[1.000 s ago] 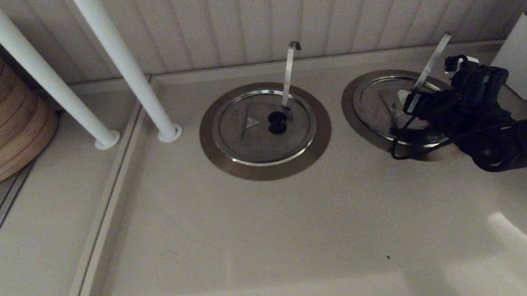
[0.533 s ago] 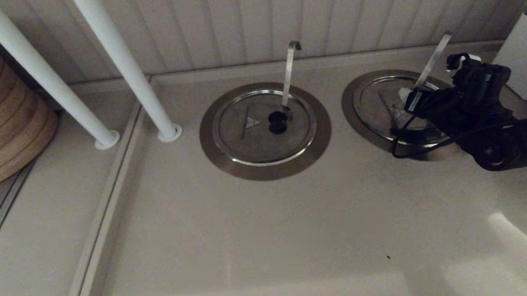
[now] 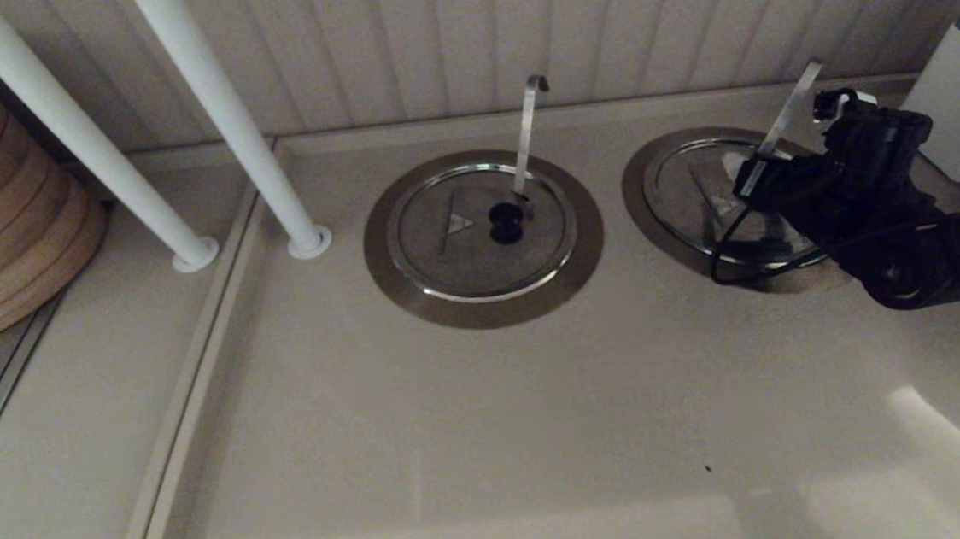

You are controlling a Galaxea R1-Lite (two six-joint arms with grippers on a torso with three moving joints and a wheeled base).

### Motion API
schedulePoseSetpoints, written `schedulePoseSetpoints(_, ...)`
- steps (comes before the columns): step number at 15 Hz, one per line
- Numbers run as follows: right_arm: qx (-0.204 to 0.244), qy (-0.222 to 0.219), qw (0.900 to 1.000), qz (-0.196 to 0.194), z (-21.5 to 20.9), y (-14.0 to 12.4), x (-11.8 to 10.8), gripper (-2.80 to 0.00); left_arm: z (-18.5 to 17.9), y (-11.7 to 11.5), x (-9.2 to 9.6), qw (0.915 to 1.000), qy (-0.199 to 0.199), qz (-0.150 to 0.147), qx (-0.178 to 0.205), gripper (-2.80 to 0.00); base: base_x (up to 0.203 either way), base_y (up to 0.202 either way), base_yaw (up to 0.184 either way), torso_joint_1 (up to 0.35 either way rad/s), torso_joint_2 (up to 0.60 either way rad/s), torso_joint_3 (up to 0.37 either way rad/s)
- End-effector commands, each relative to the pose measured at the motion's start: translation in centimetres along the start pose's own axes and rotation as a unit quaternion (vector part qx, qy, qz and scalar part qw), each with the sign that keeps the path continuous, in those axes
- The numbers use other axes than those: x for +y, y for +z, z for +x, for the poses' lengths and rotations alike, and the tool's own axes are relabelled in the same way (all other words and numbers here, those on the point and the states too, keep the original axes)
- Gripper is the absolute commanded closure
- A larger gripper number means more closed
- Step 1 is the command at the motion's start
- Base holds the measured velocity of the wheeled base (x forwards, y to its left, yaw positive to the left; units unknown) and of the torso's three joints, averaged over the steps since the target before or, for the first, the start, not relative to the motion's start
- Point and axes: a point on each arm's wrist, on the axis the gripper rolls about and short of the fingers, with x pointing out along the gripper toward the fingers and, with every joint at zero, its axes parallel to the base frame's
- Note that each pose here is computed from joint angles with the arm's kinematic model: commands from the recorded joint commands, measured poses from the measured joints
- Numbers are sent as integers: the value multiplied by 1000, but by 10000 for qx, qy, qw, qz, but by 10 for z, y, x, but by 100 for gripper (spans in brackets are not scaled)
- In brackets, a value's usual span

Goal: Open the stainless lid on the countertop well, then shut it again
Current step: Open the lid

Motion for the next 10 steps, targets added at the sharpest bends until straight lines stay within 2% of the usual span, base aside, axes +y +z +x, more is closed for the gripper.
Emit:
schedulePoseSetpoints(1,-100,38,9999,34,-4,8,3,-280,0,0,0,10000,5,-3,5,0,0,0,0,0,0,0)
schedulePoseSetpoints(4,-115,42,9999,40,-5,10,3,-280,0,0,0,10000,5,-3,5,0,0,0,0,0,0,0)
schedulePoseSetpoints(10,57,-274,9996,-93,4,-8,-5,-280,0,0,0,10000,5,-3,5,0,0,0,0,0,0,0)
